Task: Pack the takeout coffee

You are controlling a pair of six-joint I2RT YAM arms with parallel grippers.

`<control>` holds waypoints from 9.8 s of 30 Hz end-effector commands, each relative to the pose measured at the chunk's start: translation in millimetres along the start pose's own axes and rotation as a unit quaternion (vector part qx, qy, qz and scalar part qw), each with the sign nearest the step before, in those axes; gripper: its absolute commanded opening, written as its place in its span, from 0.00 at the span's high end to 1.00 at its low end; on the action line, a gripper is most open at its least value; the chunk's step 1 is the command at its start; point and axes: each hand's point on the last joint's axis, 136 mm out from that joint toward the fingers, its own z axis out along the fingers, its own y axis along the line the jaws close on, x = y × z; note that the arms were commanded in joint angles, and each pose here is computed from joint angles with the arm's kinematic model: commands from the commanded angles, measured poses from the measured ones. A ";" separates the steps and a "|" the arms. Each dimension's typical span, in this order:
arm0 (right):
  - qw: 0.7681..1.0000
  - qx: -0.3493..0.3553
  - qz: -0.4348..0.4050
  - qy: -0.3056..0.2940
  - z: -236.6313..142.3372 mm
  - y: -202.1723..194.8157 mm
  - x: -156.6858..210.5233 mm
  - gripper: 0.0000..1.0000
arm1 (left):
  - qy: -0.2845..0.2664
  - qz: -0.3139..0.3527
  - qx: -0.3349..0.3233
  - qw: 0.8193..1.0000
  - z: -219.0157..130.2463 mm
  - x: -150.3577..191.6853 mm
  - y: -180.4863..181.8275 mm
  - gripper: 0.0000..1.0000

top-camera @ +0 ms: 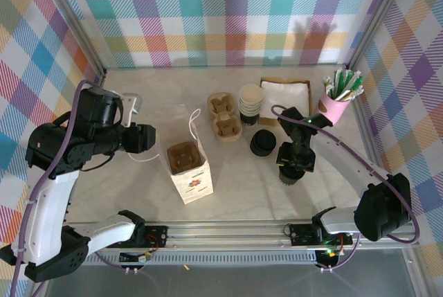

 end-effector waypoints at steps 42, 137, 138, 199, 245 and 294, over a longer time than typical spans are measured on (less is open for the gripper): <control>0.988 -0.065 -0.134 -0.042 -141.0 61.1 2.5 0.47 | 0.141 -0.132 -0.022 0.981 62.3 32.5 -3.3 0.58; 0.977 -0.028 -0.202 -0.062 -150.4 76.1 -27.6 0.49 | 0.150 -0.119 -0.114 0.975 61.4 71.0 37.0 1.00; 0.977 -0.030 -0.200 -0.063 -153.5 77.5 -28.4 0.49 | 0.143 -0.119 -0.114 0.976 58.7 66.9 36.9 1.00; 0.864 -0.417 -0.235 -0.153 -336.1 137.4 5.4 0.60 | 0.139 -0.120 -0.020 0.983 128.1 22.0 -89.5 1.00; 0.893 -0.311 -0.294 -0.138 -268.9 220.8 9.2 0.65 | 0.031 -0.149 0.017 0.988 112.8 24.3 -68.7 0.61; 0.939 -0.074 -0.327 -0.082 -166.7 217.1 46.0 0.65 | -0.038 -0.150 0.041 0.987 73.8 7.4 -54.7 0.56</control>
